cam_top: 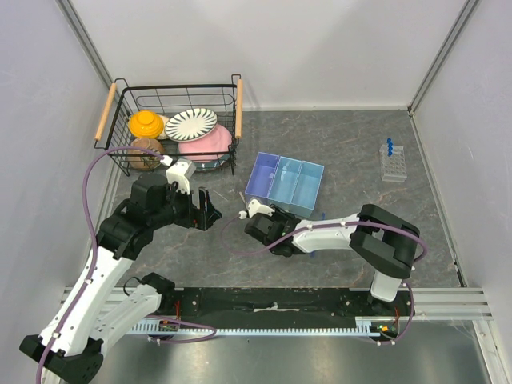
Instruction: Organize the chemistry lab equipment
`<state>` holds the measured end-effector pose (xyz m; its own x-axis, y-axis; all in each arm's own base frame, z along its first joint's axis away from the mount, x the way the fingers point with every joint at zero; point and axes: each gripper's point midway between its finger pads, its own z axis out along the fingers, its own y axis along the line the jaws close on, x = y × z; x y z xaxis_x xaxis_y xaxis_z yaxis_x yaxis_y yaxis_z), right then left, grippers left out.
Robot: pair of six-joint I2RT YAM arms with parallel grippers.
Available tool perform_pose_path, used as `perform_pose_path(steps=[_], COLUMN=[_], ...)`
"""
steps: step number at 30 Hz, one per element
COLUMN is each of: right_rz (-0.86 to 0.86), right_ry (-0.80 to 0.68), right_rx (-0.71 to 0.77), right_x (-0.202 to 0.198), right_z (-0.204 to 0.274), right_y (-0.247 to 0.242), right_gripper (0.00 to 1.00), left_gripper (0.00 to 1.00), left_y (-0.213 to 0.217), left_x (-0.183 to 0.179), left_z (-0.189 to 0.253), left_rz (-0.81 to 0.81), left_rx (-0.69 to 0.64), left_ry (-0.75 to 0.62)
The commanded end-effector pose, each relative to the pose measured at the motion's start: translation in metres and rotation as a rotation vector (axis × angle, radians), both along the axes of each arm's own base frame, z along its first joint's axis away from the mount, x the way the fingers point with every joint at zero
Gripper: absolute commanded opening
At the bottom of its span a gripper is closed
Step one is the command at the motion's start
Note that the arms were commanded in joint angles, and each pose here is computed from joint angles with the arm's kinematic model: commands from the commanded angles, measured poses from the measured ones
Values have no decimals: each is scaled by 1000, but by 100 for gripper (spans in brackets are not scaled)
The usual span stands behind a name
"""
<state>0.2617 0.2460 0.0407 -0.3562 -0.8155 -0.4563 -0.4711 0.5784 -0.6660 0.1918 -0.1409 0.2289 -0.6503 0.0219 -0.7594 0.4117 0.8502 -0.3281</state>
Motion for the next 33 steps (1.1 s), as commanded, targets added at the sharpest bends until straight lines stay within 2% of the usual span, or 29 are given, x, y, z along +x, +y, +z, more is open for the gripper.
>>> perform_pose_path(steps=[1, 4, 12, 17, 21, 26, 33], right_rz=[-3, -6, -10, -35, -70, -107, -162], right_ry=[-16, -14, -10, -23, -18, -8, 9], right_rx=[55, 53, 54, 82, 88, 183, 323], right_x=[11, 13, 13, 13, 7, 1, 0], right_z=[2, -2, -1, 19, 38, 75, 151], right_y=[17, 18, 19, 19, 13, 15, 22], right_gripper=[43, 41, 16, 0, 0, 0, 0], left_gripper=[92, 92, 92, 92, 92, 92, 92], left_y=[0, 1, 3, 2, 2, 2, 0], left_x=[5, 5, 5, 4, 3, 1, -2], left_z=[17, 16, 16, 17, 19, 21, 22], left_rz=[-3, 1, 4, 2, 3, -6, -17], left_rx=[-2, 0, 4, 0, -3, -12, -25], left_ry=[-62, -62, -63, -66, -71, -77, -77])
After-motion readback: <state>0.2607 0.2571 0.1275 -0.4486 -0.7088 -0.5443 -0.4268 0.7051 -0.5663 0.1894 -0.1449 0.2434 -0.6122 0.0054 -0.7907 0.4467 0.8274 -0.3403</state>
